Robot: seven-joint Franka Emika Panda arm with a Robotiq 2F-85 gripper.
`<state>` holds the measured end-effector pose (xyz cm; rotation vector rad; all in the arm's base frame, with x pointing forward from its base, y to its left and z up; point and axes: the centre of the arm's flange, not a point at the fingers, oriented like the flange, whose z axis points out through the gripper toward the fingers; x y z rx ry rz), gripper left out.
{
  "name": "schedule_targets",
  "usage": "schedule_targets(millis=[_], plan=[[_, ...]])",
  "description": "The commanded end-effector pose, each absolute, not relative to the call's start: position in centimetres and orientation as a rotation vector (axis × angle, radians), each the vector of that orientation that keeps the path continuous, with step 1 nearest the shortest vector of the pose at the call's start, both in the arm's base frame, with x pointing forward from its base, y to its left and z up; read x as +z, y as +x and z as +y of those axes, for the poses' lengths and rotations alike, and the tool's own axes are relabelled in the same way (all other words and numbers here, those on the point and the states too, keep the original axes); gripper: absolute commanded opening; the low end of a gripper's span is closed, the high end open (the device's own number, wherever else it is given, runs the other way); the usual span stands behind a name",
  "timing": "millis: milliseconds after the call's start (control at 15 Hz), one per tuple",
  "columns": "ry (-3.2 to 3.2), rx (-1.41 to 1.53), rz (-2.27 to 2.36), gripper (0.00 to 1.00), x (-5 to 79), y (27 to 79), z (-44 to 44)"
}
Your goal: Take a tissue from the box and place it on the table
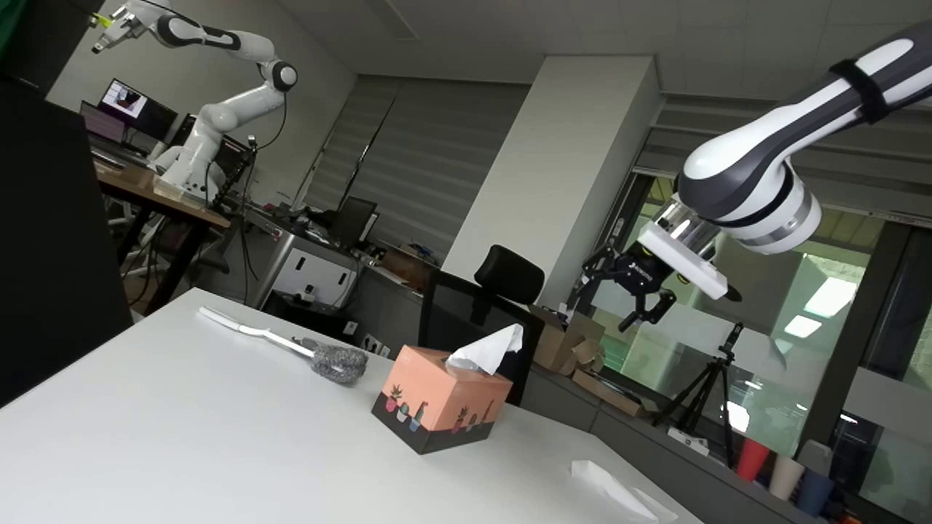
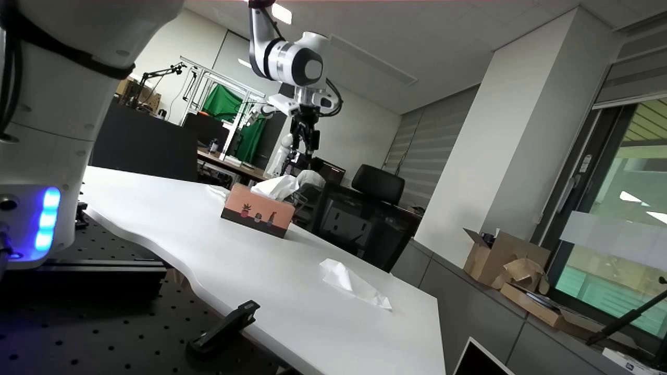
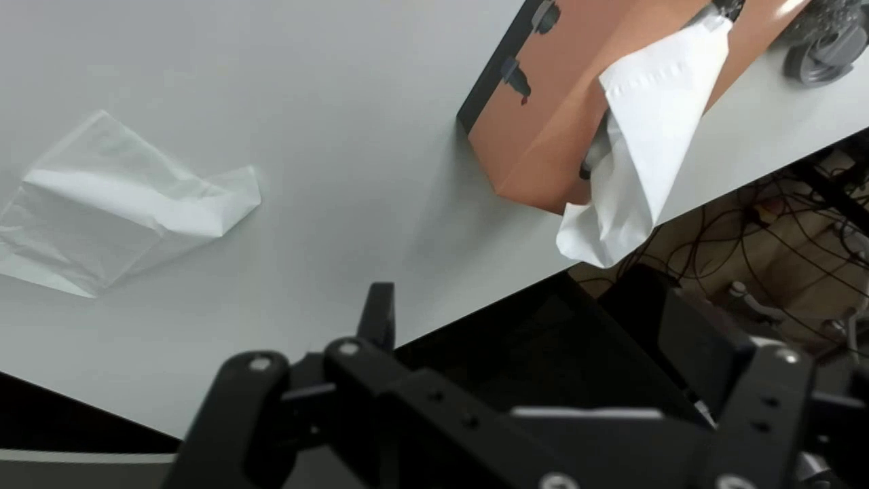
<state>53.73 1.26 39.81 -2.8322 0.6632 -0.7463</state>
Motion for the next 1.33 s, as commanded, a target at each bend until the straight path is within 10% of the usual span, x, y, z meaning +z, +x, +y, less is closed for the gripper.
schedule_targets(millis=[0, 1267], plan=[[-2.754, -0.838, 0.716, 1.00, 38.3, 58.6, 0.1], [-2.665, -0.306, 0.892, 1.00, 31.3, 70.2, 6.6]])
